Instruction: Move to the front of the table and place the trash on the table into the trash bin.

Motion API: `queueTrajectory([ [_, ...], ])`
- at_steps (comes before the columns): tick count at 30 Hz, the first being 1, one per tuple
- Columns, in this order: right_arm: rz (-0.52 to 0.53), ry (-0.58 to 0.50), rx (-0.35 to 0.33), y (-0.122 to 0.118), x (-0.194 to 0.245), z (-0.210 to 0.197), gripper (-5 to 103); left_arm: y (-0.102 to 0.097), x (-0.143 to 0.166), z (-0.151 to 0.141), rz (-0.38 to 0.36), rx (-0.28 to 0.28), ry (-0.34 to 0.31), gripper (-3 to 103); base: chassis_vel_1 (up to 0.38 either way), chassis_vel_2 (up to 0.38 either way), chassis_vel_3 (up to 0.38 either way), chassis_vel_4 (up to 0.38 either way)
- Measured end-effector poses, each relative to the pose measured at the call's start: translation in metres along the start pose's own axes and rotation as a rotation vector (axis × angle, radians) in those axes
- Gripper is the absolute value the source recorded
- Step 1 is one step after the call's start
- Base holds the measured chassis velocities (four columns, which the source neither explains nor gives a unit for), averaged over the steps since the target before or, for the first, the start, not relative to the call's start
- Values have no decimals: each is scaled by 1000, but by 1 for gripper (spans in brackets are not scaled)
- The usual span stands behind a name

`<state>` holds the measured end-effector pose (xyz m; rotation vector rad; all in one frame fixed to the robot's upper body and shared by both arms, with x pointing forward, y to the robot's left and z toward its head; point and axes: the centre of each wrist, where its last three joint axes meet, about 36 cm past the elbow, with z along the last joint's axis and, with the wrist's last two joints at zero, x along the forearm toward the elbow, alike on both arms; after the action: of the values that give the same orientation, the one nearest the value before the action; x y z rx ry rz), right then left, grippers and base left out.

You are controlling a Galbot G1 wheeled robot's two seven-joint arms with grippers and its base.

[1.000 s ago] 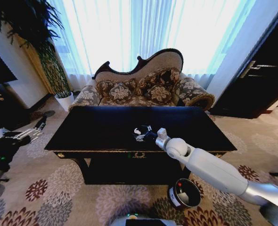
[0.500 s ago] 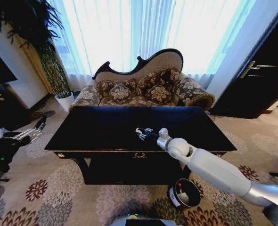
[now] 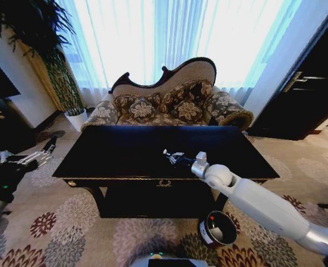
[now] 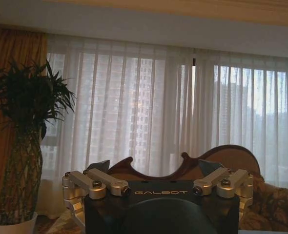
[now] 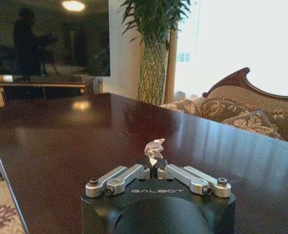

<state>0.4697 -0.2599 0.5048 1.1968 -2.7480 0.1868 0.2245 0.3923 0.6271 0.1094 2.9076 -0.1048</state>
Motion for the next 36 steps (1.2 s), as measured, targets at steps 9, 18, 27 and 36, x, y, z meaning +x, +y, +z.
queueTrajectory([
  [9, 16, -41, -37, -7, 34, 2, 2, 2, -7, 9, 4, 29, -10, 100, 0, 0, 0, 0],
  [18, 21, -38, -71, -1, 53, 20, 2, -2, -1, 8, -14, 50, -41, 100, 0, 0, 0, 0],
  [27, 103, -100, -133, 2, 105, 31, 2, -3, -7, 13, -3, 86, -59, 100, 0, 0, 0, 0],
  [36, 168, -224, -219, 20, 145, 69, 2, 0, -9, 18, -7, 101, -58, 100, 0, 0, 0, 0],
])
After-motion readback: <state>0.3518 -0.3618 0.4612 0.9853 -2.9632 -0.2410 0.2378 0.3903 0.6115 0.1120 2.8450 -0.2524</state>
